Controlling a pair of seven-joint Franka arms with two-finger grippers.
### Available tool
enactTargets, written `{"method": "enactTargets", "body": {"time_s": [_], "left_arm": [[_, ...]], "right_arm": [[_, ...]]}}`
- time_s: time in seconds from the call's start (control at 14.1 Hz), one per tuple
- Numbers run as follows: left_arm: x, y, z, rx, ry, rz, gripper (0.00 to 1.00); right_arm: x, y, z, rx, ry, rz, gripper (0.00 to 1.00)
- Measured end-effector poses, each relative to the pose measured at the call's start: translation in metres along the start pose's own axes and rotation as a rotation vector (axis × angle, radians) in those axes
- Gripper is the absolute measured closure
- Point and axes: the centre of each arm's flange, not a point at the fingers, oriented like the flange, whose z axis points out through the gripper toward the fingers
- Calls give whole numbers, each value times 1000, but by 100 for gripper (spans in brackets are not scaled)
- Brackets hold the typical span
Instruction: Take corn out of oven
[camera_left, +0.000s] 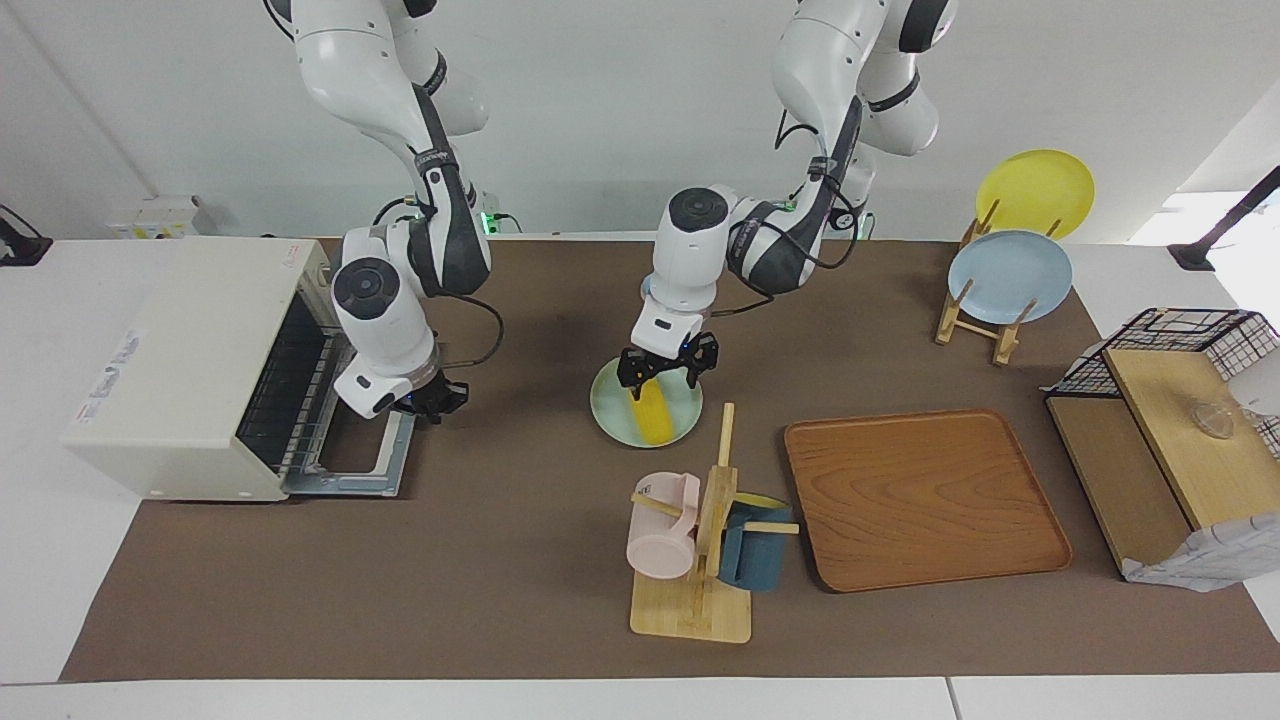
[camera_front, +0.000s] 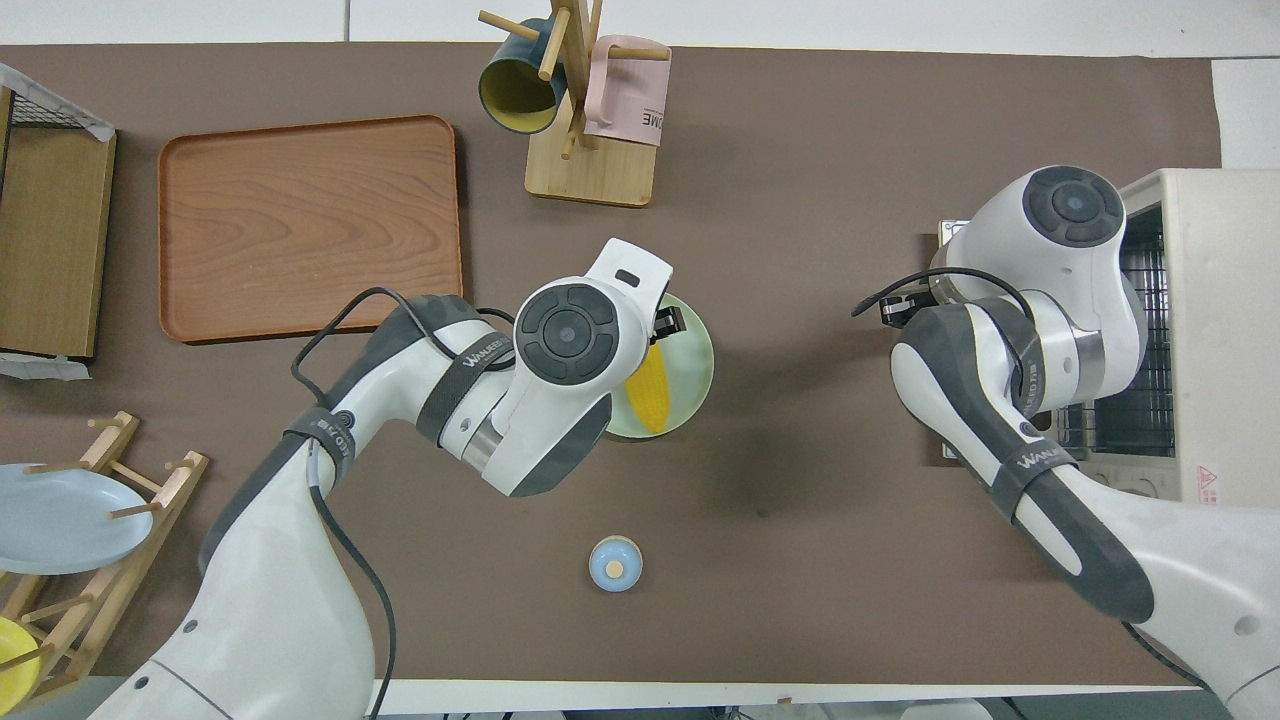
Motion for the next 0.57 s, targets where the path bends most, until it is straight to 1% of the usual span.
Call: {"method": "enactTargets", "body": {"time_s": [0.07,0.14,0.21,0.28,0.35,0.43,0.57], "left_arm": [[-1,2,10,-3,2,-11,0],[-2,2,19,4,-3,-26,5],[-4,2,24,12,-9,-35,16],[-4,2,26,18,-12,-40,32],[-4,2,24,25,-17,-46,42],[1,5,17,39,-23,-59,45],[22,4,-12,86,-37,-94,45]], "right_arm": [[-1,0,2,-12,-3,-9,97],[-1,1,4,-21,-4,-15,97],[-1,2,5,-28,-2,-19,97],[0,4,6,-35,1,-22,97],[0,8,8,-38,1,-19,97],[0,12,10,-41,-1,-15,97],[1,14,12,-41,-1,-12,97]]}}
